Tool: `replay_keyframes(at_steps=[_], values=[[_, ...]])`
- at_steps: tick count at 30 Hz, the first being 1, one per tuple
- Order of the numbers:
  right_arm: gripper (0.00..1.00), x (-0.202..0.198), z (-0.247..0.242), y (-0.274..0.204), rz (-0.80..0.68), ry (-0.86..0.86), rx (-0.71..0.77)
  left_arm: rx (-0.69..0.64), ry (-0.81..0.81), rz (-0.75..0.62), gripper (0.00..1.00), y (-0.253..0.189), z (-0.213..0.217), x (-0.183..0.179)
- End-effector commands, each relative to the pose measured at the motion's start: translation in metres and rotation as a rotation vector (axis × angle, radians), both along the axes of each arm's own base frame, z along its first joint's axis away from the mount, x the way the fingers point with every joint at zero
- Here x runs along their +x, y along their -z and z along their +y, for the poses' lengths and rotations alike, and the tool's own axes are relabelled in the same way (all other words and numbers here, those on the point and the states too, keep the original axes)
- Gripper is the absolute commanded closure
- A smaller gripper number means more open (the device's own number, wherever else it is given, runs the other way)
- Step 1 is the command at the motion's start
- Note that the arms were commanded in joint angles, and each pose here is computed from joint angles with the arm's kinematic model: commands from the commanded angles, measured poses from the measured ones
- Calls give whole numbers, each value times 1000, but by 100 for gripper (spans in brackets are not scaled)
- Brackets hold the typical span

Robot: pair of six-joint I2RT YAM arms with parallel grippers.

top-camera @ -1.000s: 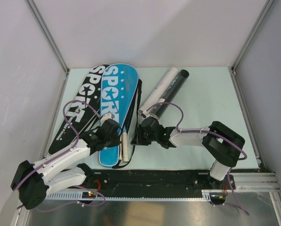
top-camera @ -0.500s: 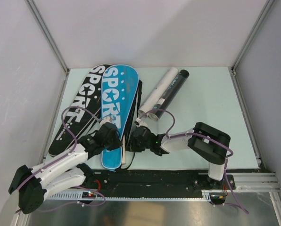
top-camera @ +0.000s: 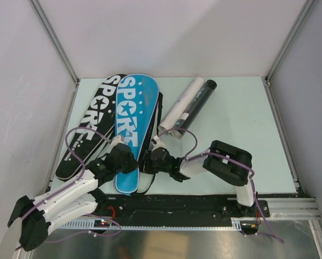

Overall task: Pack up the badminton gear
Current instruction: Place the racket in the racket bag.

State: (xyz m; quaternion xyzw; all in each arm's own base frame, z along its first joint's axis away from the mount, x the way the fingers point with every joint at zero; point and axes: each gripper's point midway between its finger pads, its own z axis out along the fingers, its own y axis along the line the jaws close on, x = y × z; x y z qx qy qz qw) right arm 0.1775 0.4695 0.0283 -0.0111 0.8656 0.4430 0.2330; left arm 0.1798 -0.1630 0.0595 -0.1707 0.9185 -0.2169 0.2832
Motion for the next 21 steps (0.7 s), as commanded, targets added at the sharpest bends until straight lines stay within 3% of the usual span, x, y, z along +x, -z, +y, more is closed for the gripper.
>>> replay_keyframes(at_steps=[1,3,6,9,16,21], values=[[70,4,8,5,-3,50,11,-156,14,0,100,-14,-26,-2],[68,3,-4,9,6,62,-59,-138,16,-4,95,-11,-24,-1],[65,0,-25,3,10,63,-147,-83,50,-31,73,-13,-20,2],[62,-8,-42,-5,-5,42,-192,1,109,-71,60,-25,-17,9],[56,-8,-89,-42,-143,45,-213,284,146,-158,52,-62,2,46],[53,2,-132,-55,-183,131,-225,455,185,-121,48,-53,2,69]])
